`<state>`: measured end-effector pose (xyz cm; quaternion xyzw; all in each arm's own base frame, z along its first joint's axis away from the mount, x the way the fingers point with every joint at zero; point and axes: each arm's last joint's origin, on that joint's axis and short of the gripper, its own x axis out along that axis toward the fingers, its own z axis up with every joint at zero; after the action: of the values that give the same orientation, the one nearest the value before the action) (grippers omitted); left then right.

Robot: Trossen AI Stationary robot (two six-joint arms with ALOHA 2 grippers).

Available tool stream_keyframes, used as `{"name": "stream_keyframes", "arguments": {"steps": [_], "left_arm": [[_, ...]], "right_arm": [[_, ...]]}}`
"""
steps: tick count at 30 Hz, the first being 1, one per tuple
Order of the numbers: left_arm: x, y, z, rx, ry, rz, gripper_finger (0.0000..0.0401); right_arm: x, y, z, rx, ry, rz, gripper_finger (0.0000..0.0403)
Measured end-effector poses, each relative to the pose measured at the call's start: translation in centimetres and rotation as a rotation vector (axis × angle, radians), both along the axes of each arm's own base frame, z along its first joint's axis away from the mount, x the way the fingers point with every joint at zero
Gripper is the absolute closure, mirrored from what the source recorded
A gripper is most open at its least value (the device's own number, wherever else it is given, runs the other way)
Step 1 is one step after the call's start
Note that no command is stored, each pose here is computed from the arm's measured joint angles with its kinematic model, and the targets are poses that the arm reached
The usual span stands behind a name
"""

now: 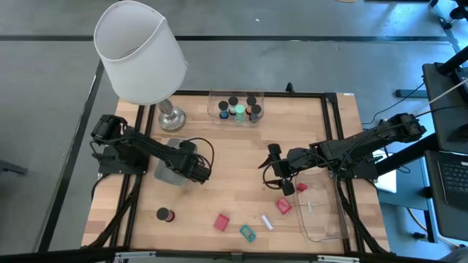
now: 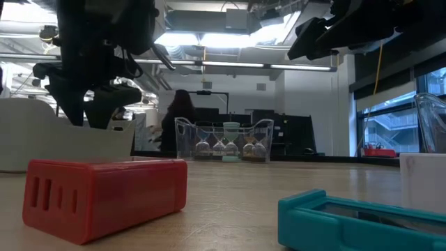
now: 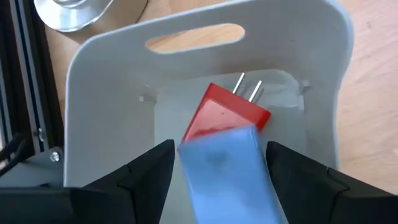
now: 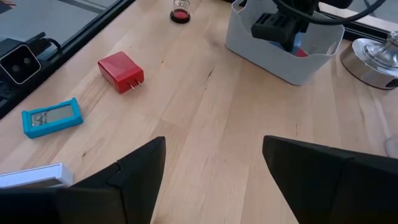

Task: Pick & Place Office items
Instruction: Put the blue charger adapter into the gray bin, then put the left red charger adapter into the gray bin

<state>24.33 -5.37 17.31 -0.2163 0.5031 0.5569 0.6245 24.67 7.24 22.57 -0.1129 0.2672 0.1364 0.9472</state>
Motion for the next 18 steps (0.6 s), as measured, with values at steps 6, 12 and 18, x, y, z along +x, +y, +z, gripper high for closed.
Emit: {"name": "stream_keyframes", "arguments": {"steps": [6,12,18], "left_arm": [[0.0,0.3,-0.1,-0.057,0.036,-0.010,0.0148],[0.7,0.2,1.9,-0.023,0.054,-0.041,0.0146],[2.3,-1.5,5.3,0.033,-0.068,-0.108,0.0146]], "right_arm": [[0.0,0.0,0.0,0.000,0.000,0.000,0.0131],[0.0,0.0,0.0,0.000,0.000,0.000,0.0131],[0.0,0.0,0.0,0.027,0.007,-0.018,0.0131]]}}
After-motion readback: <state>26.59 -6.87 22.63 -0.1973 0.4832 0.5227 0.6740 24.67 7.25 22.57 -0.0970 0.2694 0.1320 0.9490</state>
